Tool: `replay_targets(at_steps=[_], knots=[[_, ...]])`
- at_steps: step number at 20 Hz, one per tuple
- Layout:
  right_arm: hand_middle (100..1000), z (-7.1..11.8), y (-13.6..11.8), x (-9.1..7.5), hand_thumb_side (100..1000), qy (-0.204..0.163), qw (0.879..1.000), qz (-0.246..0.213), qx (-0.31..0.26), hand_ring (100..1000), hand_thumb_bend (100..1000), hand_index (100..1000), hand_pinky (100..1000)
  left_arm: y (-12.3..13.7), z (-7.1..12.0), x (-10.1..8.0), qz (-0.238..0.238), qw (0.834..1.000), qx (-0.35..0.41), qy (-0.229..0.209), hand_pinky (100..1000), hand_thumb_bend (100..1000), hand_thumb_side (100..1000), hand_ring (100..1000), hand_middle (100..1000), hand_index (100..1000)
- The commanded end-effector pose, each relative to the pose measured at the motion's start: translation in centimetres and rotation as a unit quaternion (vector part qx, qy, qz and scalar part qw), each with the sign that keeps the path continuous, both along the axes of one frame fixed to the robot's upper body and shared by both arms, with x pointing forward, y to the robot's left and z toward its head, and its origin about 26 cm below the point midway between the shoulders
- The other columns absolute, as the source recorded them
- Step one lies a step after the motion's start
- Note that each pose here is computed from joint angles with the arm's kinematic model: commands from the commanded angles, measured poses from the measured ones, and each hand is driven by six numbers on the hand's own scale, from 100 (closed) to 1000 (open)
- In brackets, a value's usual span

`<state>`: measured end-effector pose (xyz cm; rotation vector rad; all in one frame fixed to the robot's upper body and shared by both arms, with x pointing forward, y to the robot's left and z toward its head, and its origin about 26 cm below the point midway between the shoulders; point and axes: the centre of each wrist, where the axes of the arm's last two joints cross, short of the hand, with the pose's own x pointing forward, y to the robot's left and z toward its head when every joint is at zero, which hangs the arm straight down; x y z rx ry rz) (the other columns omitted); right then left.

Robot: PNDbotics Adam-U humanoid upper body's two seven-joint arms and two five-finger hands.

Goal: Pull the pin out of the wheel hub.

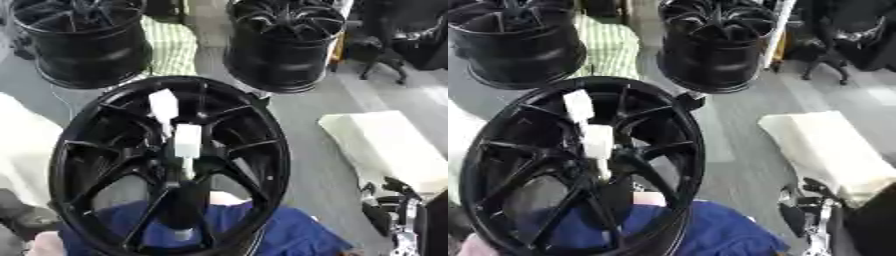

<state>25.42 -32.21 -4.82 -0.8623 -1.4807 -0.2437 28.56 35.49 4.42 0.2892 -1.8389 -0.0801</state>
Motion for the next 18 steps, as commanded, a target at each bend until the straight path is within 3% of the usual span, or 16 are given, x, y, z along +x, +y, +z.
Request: replay_targets(at_steps=[1, 8, 9, 15, 18], knots=[[630, 0.5, -0.4, 0.2, 164, -0.007, 1.0, 0.001, -0.006, 524, 206, 732, 482, 0.1, 1.0, 0.2, -0.006, 1.0, 0.014, -0.013, 569, 714, 612, 608, 531, 874], [630, 0.5, -0.4, 0.2, 164, -0.007, 1.0, 0.0, -0.006, 524, 206, 732, 482, 0.1, 1.0, 0.2, -0.007, 1.0, 0.013, -0.013, 569, 711, 613, 608, 531, 874], [630, 0.5, -0.4, 0.2, 164, -0.007, 1.0, 0.0, -0.006, 524, 207, 732, 483, 0.1, 1.0, 0.2, -0.007, 1.0, 0.013, -0.012, 571, 670, 637, 609, 533, 875], [635, 0.6, -0.6, 0.2, 167, -0.004, 1.0, 0.004, -0.01, 527, 212, 739, 487, 0.1, 1.0, 0.2, -0.008, 1.0, 0.011, -0.01, 572, 620, 656, 611, 535, 878], [642, 1.6, -1.7, 0.2, 176, -0.007, 0.999, 0.007, -0.031, 531, 217, 748, 492, 0.1, 1.0, 0.2, -0.009, 1.0, 0.014, -0.008, 572, 615, 656, 611, 535, 878]])
